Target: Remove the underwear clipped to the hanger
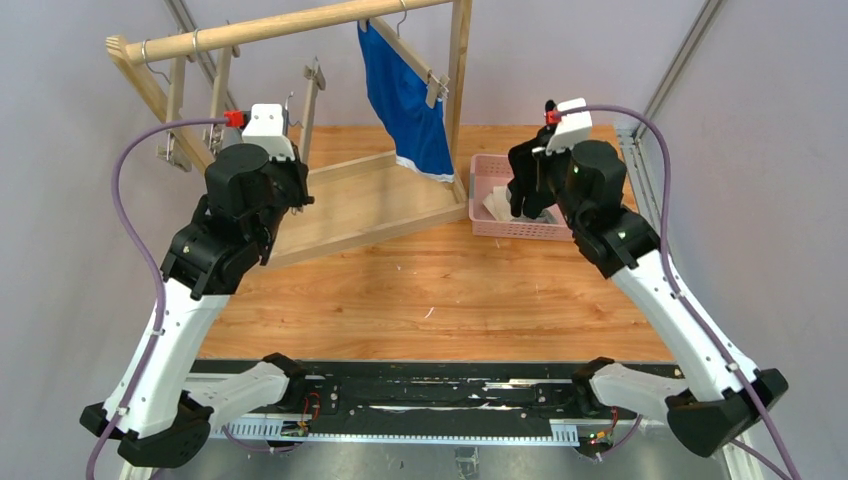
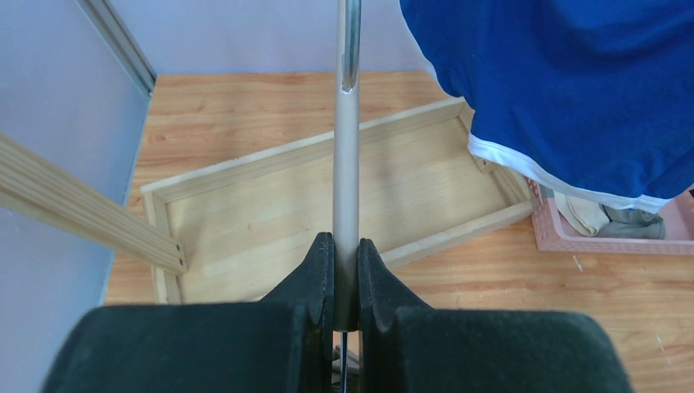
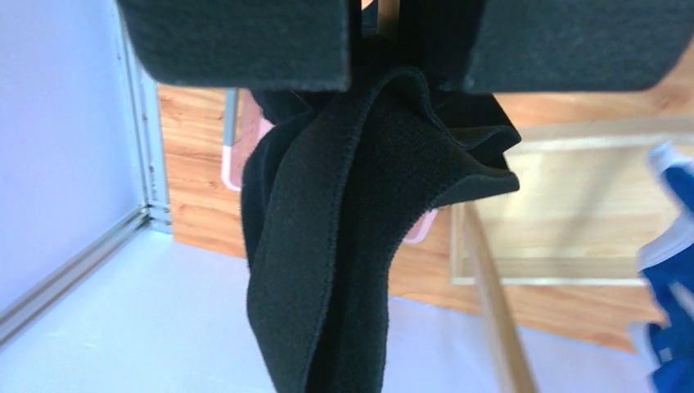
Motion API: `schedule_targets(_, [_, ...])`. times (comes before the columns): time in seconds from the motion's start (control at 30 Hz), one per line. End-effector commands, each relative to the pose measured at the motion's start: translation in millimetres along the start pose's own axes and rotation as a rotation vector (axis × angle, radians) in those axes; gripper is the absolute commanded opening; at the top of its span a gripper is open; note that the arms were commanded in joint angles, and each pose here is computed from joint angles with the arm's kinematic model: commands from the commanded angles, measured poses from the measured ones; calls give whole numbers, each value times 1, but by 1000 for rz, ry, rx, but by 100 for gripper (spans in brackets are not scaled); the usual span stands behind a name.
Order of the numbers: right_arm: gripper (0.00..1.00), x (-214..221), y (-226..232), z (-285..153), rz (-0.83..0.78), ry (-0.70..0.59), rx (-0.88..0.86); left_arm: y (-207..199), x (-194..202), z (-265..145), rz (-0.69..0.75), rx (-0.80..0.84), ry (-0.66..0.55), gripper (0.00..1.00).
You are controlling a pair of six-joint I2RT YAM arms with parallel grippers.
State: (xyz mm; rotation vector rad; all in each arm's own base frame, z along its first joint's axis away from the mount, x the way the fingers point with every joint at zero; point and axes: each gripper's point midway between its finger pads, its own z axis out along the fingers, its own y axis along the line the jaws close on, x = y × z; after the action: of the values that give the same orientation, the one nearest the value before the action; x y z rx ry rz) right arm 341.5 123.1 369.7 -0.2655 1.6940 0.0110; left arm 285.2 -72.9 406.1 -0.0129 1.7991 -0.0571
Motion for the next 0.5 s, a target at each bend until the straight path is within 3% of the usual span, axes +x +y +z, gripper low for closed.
schedule_targets(0.0, [1,-21,-31,27,-22,-38,95,2,-23,-6,26,8,-48,0])
schedule_targets(0.13, [0,-5,-50,56,10,7,130,7,-28,-7,41,-8,-51,0])
schedule_targets(0.47, [1,89,-53,99,63,187,126,13,-31,0,19,-15,-43,0])
